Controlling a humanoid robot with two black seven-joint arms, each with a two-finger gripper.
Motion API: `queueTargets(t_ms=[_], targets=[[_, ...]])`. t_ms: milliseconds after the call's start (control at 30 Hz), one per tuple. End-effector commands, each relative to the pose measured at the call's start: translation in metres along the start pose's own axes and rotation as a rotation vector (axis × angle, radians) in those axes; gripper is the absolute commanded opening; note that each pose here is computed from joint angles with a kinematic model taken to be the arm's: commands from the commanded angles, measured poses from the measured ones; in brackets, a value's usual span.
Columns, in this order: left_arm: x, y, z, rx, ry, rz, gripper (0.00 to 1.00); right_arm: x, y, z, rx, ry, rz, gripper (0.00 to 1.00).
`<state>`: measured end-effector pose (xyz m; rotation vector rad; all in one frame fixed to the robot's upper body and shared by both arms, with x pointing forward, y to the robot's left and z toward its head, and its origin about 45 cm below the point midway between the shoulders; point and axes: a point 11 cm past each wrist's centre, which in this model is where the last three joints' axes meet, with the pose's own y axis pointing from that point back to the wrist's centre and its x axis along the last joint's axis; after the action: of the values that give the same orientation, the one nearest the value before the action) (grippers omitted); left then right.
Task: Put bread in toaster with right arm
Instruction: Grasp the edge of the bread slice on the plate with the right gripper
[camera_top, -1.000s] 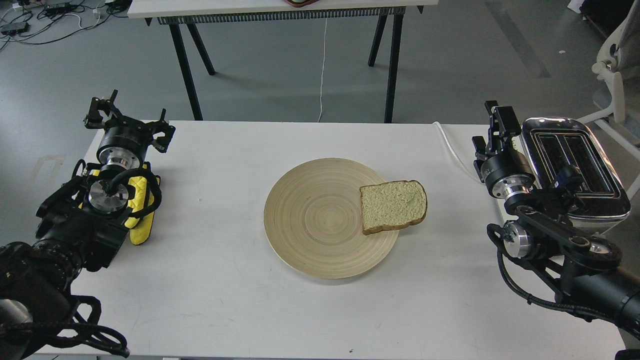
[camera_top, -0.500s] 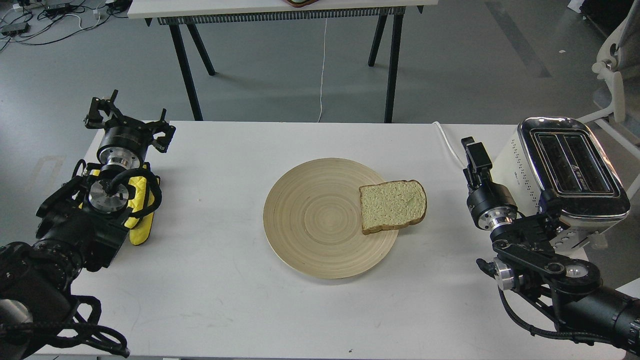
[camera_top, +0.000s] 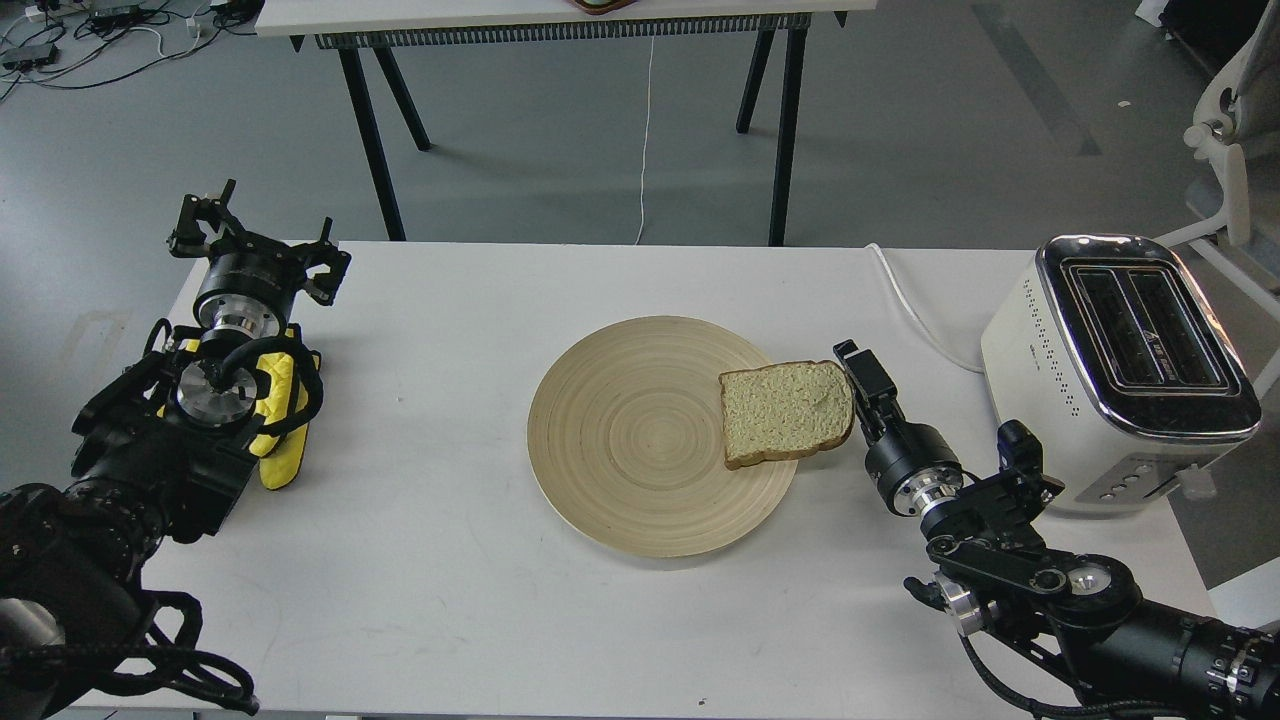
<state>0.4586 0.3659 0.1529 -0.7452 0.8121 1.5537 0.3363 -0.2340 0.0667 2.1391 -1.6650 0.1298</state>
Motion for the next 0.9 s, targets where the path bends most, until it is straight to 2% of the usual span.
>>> queueTargets(t_ms=[0, 333, 533, 733, 867], targets=[[0.0, 0.0, 0.0, -0.001, 0.0, 0.0, 1.0, -0.002, 0.002, 0.003, -0.007, 0.001, -0.005, 0.64], [0.0, 0.0, 0.0, -0.001, 0.0, 0.0, 1.0, -0.007, 0.007, 0.011, -0.022, 0.025, -0.031, 0.35], [0.0, 0.0, 0.0, -0.001, 0.0, 0.0, 1.0, -0.007, 0.006, 0.009, -0.018, 0.026, -0.033, 0.03], [0.0, 0.0, 0.0, -0.001, 0.0, 0.0, 1.0, -0.006, 0.003, -0.008, 0.018, -0.019, -0.028, 0.0], [0.0, 0.0, 0.0, -0.001, 0.0, 0.0, 1.0, 0.035, 0.001, -0.04, 0.091, -0.083, 0.052, 0.0]])
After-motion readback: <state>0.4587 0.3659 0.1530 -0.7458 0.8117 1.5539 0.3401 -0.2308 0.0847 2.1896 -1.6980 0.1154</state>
